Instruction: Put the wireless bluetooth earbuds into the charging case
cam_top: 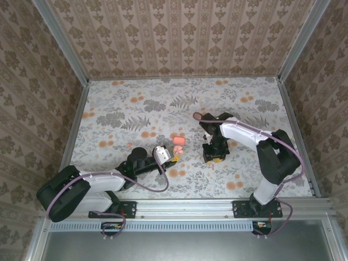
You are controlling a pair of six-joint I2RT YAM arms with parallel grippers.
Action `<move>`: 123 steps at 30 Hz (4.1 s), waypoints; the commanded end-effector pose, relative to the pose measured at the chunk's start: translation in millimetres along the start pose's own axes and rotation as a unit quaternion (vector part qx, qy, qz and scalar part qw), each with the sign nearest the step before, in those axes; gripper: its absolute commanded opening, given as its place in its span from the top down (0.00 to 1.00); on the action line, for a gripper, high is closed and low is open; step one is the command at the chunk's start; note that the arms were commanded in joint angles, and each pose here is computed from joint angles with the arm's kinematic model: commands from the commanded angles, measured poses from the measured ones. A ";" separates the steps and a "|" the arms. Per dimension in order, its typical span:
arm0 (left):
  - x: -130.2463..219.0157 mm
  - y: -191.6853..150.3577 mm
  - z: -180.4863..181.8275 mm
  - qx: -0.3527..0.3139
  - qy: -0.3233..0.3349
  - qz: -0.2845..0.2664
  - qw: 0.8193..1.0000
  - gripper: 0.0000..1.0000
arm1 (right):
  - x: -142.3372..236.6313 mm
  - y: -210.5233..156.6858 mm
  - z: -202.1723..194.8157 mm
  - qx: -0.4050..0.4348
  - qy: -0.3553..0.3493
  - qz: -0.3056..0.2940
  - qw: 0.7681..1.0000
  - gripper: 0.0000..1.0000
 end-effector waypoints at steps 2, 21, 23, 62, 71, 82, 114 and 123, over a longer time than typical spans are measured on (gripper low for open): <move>0.5 1.5 -0.7 -0.014 0.003 0.001 1.000 0.88 | -9.1 -1.2 2.4 0.002 -0.010 0.041 0.999 0.64; -0.7 3.6 0.3 -0.012 0.005 0.002 1.000 0.88 | -39.1 14.0 1.7 0.010 -0.011 0.056 0.998 0.67; -0.9 3.9 0.5 -0.012 0.005 0.002 1.000 0.88 | -40.9 14.5 1.8 0.010 -0.011 0.056 0.998 0.68; -31.3 -21.5 -0.8 0.019 -0.024 0.020 0.999 0.88 | 19.7 15.9 6.5 0.010 -0.038 -0.181 0.983 0.78; -46.5 -21.4 -1.0 0.029 -0.035 0.003 0.999 0.88 | 57.3 23.9 27.8 0.029 0.041 -0.379 0.924 0.78; -57.7 -13.7 1.2 0.043 -0.041 -0.019 0.998 0.88 | 74.4 21.1 42.8 0.067 0.123 -0.510 0.849 0.77; -61.8 16.8 6.9 0.055 -0.038 -0.067 0.996 0.88 | 57.6 7.6 64.1 0.134 0.171 -0.523 0.824 0.77; -60.1 22.1 8.5 0.057 -0.034 -0.075 0.995 0.88 | 57.0 4.9 68.7 0.146 0.184 -0.526 0.817 0.78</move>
Point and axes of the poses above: each hand's point on the last joint's axis, 136 mm out from that joint toward the fingers, its own x axis back along the fingers, its own z axis along the line the jaws close on, y = z × x, the point moved 5 cm from there along x, back along the fingers, and after that the axes turned 10 degrees about x, right-handed, at the moved point
